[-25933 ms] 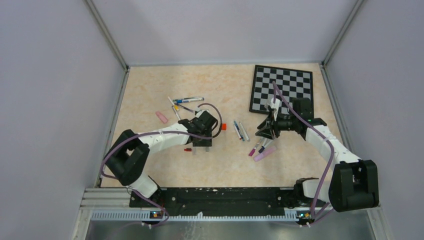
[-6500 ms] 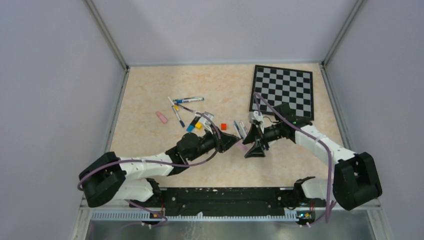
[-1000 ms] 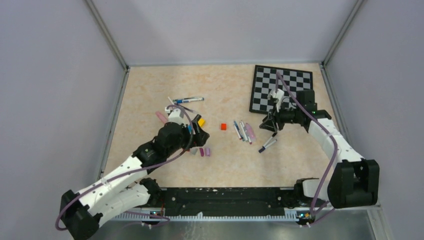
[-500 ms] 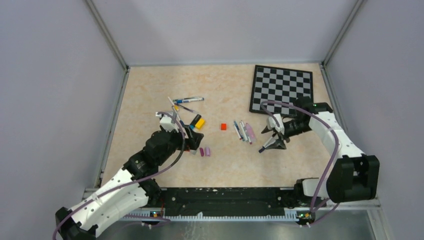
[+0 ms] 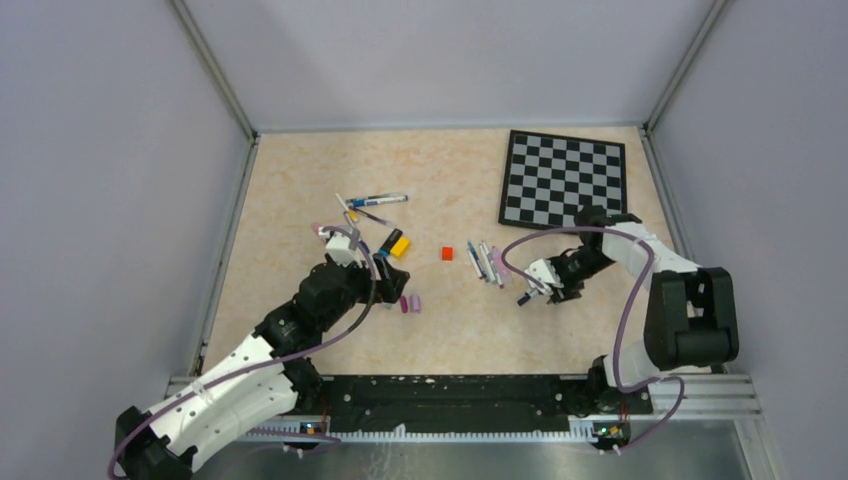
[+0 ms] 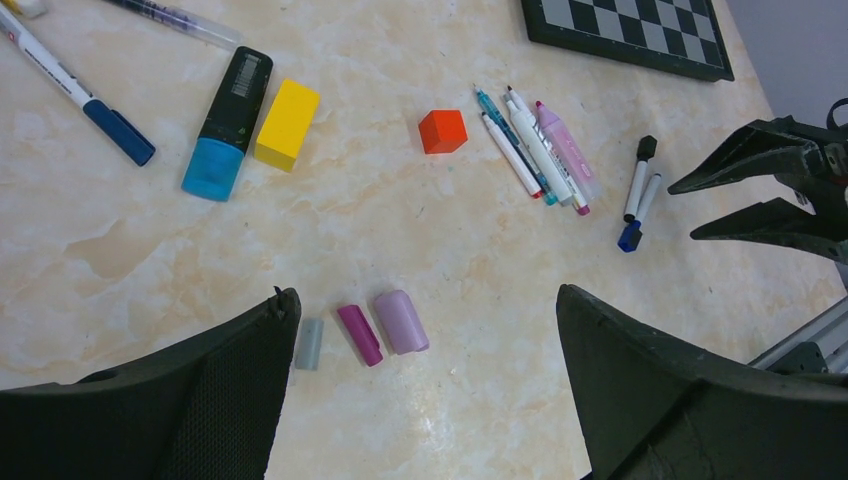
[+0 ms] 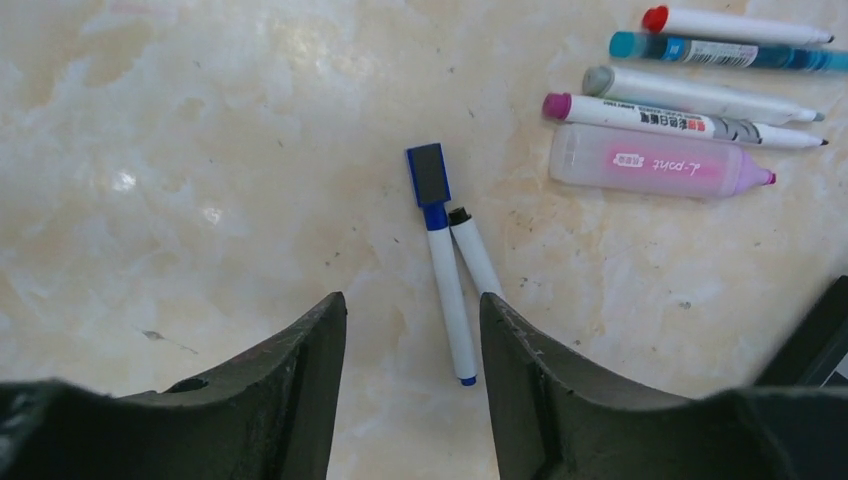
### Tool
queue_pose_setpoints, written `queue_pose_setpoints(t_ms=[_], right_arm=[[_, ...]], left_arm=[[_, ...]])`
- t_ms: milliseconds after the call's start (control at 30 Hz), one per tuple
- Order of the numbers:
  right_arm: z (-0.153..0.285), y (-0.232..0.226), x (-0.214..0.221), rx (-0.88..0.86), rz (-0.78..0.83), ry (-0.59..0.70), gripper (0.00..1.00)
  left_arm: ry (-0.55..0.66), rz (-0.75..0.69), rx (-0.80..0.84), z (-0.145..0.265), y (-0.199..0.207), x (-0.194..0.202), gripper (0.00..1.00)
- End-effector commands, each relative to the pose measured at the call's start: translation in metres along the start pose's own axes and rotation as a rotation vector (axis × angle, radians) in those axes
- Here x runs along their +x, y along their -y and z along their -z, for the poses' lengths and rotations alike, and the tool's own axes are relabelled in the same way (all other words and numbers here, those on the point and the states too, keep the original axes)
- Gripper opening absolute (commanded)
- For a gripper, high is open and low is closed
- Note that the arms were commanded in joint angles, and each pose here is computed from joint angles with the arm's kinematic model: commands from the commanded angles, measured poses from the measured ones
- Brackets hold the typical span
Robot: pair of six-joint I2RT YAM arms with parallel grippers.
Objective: Open the pen caps
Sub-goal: Pick up the pen from the center of the board.
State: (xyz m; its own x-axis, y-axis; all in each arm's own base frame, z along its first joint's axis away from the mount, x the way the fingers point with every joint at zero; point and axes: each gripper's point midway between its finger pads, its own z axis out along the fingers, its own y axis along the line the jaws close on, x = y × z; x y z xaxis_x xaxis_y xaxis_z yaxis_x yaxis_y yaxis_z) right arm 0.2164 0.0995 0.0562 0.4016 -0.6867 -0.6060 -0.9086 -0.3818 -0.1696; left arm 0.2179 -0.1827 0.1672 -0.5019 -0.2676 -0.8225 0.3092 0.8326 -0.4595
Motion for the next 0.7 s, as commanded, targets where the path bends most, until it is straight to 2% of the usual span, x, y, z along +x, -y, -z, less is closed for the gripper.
queue_pose_setpoints(t_ms=[0,233,667], right_arm=[[-0.001,0.014,0.027,-0.002,0.056,-0.095,0.48],[-0.007,0.017,0.041,-0.052,0.036,-0.116,0.39],[-0.013,0.019,0.046,-0.089,-0.001,-0.139,0.32]], left_arm=[[0.034,0.0,0.021,-0.005,0.004,-0.006,0.99],[0.027,0.003,0.019,-0.007,0.002,-0.003,0.99],[0.025,0.001,0.014,-0.008,0.001,-0.002,0.99]])
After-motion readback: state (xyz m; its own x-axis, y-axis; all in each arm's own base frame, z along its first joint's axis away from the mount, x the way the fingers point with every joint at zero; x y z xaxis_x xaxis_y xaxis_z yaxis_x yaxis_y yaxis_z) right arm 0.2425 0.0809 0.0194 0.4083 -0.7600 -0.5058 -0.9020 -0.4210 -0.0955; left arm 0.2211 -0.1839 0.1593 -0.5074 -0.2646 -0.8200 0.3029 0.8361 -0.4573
